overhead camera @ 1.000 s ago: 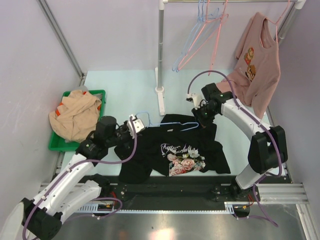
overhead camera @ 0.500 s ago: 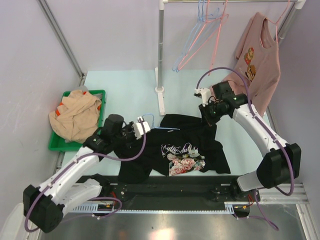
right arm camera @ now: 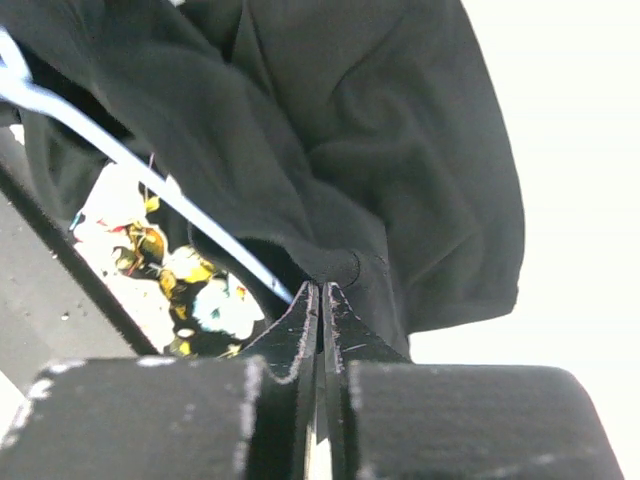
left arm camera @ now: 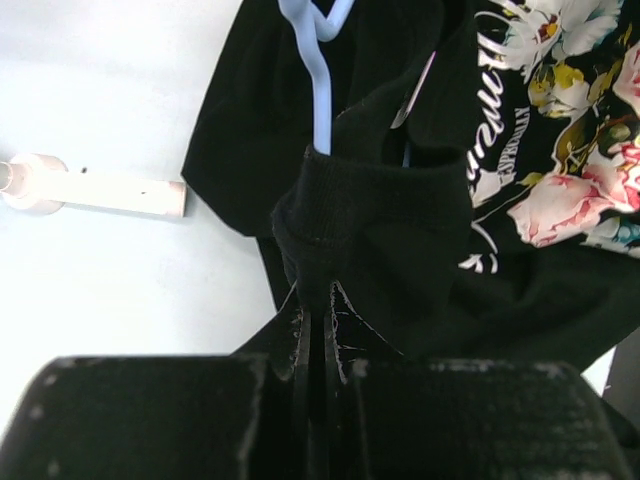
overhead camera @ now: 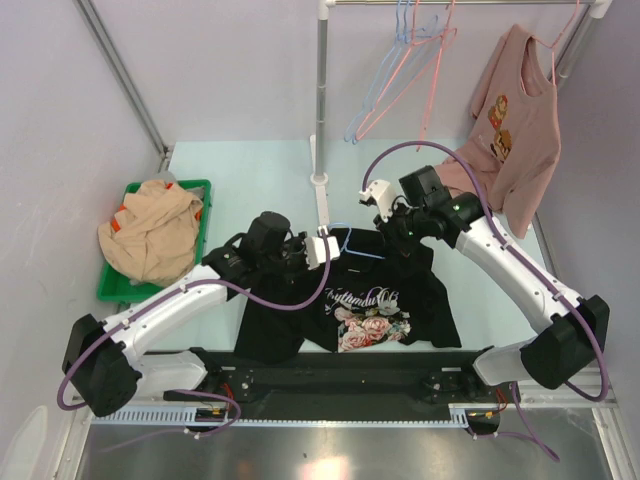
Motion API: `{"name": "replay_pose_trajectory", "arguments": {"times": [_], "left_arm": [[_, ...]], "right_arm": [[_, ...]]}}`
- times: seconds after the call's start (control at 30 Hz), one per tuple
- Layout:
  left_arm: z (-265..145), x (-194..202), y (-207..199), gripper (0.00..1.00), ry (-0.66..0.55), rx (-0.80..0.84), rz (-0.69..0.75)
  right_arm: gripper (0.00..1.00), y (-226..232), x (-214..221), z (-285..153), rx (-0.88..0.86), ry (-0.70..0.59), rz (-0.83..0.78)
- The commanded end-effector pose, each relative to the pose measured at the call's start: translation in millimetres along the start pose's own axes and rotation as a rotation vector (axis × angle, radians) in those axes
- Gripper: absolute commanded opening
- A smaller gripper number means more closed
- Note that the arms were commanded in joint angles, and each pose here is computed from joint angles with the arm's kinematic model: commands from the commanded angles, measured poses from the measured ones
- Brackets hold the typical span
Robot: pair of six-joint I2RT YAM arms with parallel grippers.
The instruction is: Place the t-shirt on the hanger
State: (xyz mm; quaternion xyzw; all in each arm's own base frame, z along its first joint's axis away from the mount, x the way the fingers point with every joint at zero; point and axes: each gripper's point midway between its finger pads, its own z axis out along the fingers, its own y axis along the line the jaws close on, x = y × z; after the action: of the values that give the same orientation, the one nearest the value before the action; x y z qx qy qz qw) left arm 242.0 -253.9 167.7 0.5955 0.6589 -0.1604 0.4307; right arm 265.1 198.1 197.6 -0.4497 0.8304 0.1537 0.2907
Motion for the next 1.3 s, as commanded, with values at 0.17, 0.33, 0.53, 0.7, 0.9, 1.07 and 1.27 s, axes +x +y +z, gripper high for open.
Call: {"name": "replay_pose_trajectory", "arguments": {"times": [0.17,0.33,0.53,0.7,0.9,1.07,1.27], "left_arm": [[-8,-41,12,0.0,-0.136,-0.007,-0.042],[-18,-39,11,0.0,-0.151,0.016,-0.08],[-21,-47,3,0.0,-0.195,0.063,-0.083],[-19,-46,1,0.0,-0.198,0.069,-0.09],[-19,-44,3,0.0,-0.203,0.065,-0.107],[-21,-47,2,0.0,-0.223,0.081,-0.147],[-26,-38,3,0.05,-0.205,0.081,-0.18]], "right_arm": [[0.46,11,-53,-32,-0.1,-0.15,-0.182],[0.53,23,-64,-46,-0.149,-0.219,-0.268],[0.52,43,-78,-32,-0.228,-0.278,-0.333],[0.51,58,-98,-22,-0.306,-0.353,-0.365],[0.47,76,-88,-4,-0.414,-0.318,-0.371],[0.4,79,-84,8,-0.458,-0.301,-0.348],[0.0,69,-84,8,-0.428,-0.296,-0.32]]}}
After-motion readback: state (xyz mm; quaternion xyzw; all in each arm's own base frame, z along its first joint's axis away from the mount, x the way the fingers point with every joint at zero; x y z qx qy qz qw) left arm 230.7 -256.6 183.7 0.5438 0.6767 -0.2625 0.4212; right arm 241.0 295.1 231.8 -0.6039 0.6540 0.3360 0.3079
